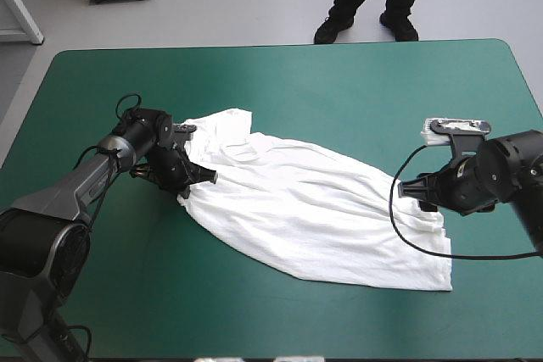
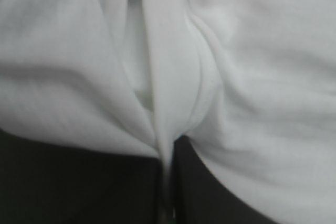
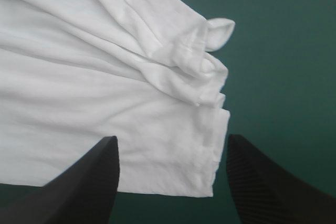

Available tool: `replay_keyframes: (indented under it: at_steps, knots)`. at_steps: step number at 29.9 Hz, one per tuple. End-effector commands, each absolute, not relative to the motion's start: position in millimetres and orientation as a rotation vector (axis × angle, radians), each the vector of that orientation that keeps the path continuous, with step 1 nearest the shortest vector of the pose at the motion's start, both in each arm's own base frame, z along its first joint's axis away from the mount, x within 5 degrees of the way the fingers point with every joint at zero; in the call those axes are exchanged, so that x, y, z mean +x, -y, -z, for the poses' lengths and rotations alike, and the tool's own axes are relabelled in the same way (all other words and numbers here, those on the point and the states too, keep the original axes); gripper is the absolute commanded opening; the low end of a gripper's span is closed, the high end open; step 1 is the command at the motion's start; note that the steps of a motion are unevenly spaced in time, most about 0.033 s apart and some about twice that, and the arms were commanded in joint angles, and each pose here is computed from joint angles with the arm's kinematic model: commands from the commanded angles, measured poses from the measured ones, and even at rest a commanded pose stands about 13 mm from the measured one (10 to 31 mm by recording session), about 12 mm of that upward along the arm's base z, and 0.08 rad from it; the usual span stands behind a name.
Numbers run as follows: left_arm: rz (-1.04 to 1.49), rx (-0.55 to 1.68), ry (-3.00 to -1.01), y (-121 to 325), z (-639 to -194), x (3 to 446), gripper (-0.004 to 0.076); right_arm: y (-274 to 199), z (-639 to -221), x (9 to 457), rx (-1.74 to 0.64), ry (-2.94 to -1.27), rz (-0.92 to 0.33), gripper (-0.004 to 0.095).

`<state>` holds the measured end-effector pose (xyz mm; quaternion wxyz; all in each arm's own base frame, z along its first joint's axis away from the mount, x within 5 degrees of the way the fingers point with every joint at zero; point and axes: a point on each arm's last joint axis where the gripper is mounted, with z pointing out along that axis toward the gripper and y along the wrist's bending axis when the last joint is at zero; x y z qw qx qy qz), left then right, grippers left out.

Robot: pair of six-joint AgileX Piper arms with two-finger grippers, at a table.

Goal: Fold the cloth

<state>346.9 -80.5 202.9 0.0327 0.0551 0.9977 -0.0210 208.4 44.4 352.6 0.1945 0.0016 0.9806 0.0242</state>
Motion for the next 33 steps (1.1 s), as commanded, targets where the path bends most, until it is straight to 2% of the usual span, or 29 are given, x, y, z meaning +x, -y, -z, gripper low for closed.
replay_keyframes:
  at_steps: [1,6,22,28,32,33]
  knots:
    - [-0.003,0.215,-2.993,76,-199,356,-0.0010,-39,-343,203,0.035,-2.774,0.015,0.0549]
    - [-0.003,0.221,-2.993,76,-199,356,-0.0010,-37,-300,192,0.069,-2.911,0.055,0.0550]
    - [-0.005,0.248,-2.982,76,-199,356,-0.0010,-36,-211,167,0.190,-2.978,0.001,0.0542]
    - [0.001,0.274,-2.981,77,-199,356,-0.0010,-37,-193,167,0.231,-2.982,-0.030,0.0452]
    - [0.001,0.274,-2.981,77,-199,356,-0.0010,-39,-172,166,0.255,-3.110,0.008,0.0326]
    - [0.001,0.274,-2.981,77,-199,356,-0.0010,-39,-167,167,0.262,-3.139,0.016,0.0265]
